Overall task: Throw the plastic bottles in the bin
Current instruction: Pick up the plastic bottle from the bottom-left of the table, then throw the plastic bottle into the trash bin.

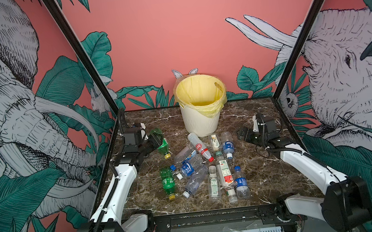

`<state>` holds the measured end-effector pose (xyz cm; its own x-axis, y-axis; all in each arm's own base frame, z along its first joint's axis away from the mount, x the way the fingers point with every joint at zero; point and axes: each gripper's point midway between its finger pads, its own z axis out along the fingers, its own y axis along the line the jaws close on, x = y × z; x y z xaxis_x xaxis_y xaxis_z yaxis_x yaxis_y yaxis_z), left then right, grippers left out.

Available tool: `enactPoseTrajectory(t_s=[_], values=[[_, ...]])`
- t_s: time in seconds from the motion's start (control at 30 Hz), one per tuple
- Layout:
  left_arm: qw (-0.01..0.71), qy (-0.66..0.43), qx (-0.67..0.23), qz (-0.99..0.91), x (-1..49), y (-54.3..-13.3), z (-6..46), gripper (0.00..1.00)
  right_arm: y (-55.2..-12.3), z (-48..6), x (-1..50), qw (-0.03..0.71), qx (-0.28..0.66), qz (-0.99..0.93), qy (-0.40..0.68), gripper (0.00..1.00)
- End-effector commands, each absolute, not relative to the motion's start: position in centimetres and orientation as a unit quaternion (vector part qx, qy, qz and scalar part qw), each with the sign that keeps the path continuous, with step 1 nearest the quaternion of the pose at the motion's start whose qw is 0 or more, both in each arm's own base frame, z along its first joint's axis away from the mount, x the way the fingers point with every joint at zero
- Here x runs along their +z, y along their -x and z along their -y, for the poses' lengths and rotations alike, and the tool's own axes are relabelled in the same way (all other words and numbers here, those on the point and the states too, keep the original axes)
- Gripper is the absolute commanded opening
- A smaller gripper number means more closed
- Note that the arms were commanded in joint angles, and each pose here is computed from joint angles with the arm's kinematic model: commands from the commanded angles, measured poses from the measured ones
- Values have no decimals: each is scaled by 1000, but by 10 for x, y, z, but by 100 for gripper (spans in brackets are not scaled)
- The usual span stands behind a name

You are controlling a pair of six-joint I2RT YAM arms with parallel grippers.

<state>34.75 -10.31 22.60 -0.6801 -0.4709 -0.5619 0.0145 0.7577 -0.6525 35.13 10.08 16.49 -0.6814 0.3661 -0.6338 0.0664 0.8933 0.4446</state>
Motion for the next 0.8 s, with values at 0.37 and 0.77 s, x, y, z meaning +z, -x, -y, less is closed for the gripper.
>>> enactPoseTrajectory(t_s=[0.37,0.77], values=[[440,9,-455,-774,319,-369,147,46,-368,-103,177,415,229,-867,-154,99],[460,-49,-499,-733,333,-378,162,46,-369,-109,166,389,243,-873,-167,99]])
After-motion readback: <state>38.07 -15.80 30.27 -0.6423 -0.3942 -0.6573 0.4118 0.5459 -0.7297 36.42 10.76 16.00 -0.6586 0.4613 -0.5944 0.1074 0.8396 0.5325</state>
